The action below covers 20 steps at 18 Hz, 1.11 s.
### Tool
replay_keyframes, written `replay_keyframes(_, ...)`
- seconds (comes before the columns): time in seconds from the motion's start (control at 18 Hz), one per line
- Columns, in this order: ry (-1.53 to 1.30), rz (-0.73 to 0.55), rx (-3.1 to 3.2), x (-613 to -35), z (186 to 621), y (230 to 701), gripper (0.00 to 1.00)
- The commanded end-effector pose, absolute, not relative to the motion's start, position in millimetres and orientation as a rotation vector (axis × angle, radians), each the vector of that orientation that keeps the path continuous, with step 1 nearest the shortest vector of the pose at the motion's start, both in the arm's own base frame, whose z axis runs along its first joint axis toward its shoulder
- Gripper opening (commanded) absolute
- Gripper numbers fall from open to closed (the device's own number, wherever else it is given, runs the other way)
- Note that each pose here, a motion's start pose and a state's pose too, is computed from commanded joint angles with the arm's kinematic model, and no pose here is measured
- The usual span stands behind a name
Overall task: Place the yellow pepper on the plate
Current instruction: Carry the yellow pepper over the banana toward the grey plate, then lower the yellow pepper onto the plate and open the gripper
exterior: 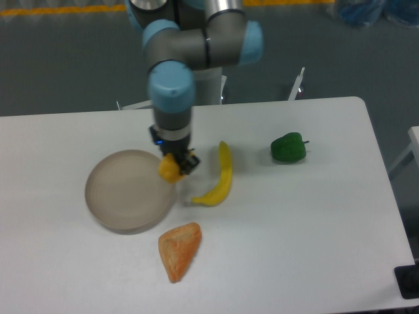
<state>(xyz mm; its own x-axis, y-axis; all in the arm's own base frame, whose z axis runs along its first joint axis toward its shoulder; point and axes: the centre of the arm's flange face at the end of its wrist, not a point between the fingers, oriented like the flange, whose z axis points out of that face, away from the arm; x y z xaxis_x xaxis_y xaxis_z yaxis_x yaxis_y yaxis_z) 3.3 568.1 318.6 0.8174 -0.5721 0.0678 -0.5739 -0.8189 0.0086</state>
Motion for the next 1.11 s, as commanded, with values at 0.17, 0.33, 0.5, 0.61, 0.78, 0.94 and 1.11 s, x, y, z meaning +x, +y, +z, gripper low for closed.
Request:
replay_keyframes(0.17,-0.983,0.077,2.979,35,310,579,0.06)
replay_keyframes(0.33,-0.980,0.107,2.959,44,294,586,0.06)
replay_keyframes(0.5,-0.992,0.155,2.949,53,281,596,0.18)
replay_keyframes(0.61,-0.997,0.161,2.940,53,275,598,0.26)
replay_keyframes(0.78,-1.012,0.157,2.941,54,276,598,0.56)
replay_keyframes(0.94,-1.019,0.139,2.950,53,282,600,1.00)
replay_keyframes(1.11,-1.019,0.108,2.975,49,297,605,1.00)
